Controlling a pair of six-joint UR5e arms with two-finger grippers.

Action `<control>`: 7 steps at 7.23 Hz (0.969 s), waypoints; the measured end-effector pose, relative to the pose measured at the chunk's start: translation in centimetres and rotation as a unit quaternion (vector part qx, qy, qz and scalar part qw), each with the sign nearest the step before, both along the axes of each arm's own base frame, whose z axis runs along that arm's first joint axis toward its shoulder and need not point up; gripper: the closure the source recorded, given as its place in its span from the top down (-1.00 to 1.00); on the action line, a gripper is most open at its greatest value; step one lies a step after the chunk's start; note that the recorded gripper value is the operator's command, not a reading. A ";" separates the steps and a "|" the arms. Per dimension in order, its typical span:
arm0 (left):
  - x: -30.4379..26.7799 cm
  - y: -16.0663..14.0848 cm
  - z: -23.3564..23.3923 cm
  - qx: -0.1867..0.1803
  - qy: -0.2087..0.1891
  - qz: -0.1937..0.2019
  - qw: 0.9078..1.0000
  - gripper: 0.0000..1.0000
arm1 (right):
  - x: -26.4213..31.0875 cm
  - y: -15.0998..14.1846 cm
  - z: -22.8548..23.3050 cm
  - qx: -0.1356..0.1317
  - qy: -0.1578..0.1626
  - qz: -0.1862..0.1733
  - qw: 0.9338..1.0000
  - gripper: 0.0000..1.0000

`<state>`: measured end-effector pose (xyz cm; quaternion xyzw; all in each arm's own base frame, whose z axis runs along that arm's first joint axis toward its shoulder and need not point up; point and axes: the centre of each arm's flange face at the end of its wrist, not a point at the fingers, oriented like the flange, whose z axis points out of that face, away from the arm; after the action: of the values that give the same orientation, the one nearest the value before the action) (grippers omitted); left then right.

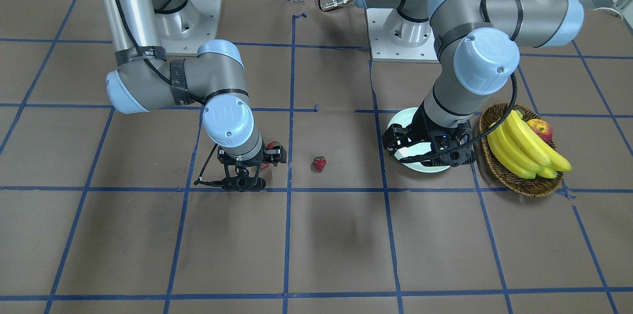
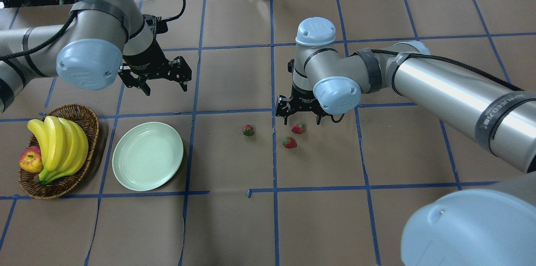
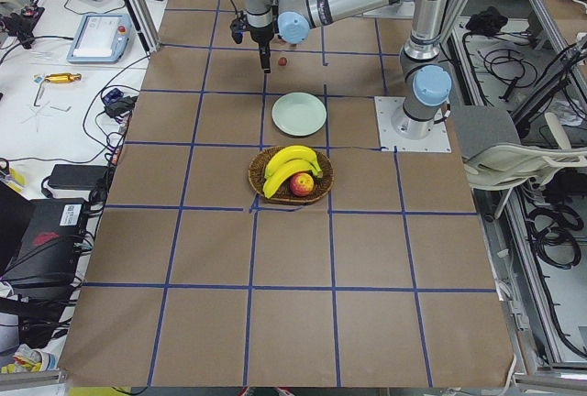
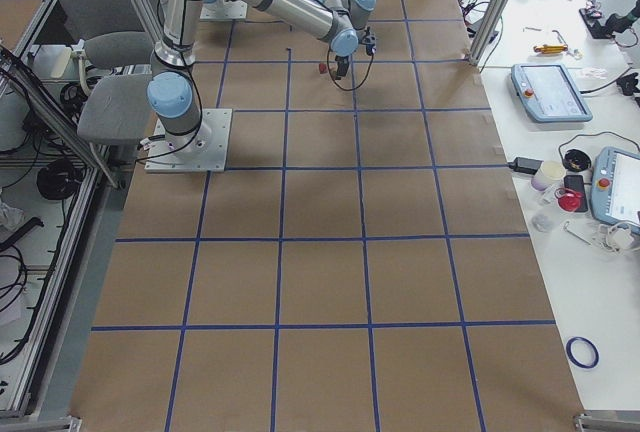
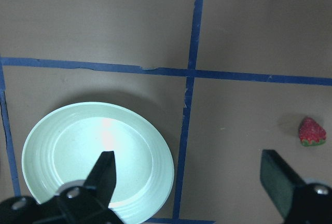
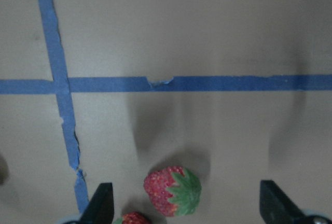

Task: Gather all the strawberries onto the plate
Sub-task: 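Move the right gripper back over the remaining strawberries, then lower the right gripper and grasp a second strawberry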

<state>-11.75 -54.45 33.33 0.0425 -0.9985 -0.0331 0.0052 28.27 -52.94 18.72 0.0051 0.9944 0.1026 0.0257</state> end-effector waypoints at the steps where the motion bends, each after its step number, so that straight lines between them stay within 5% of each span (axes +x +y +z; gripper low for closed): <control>1: 0.0 0.0 0.0 0.000 0.000 0.000 1.000 1.00 | 0.1 0.1 -0.3 0.003 0.000 -0.002 1.000 0.82; 3: 0.0 0.1 0.0 0.000 0.000 0.000 1.000 1.00 | 0.2 0.1 -0.8 0.007 0.001 -0.005 1.000 0.39; 5: 0.0 0.1 0.0 0.000 0.000 0.000 1.000 1.00 | 0.4 0.2 -1.0 0.012 -0.005 -0.008 1.000 0.18; 7: 0.0 0.1 0.0 0.000 0.000 0.000 1.000 1.00 | 0.6 0.3 -1.0 0.016 -0.013 -0.010 1.000 -0.45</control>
<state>-11.79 -54.35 33.34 0.0421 -0.9985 -0.0335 0.0052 28.86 -52.67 17.69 0.0143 0.9921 0.1182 0.0393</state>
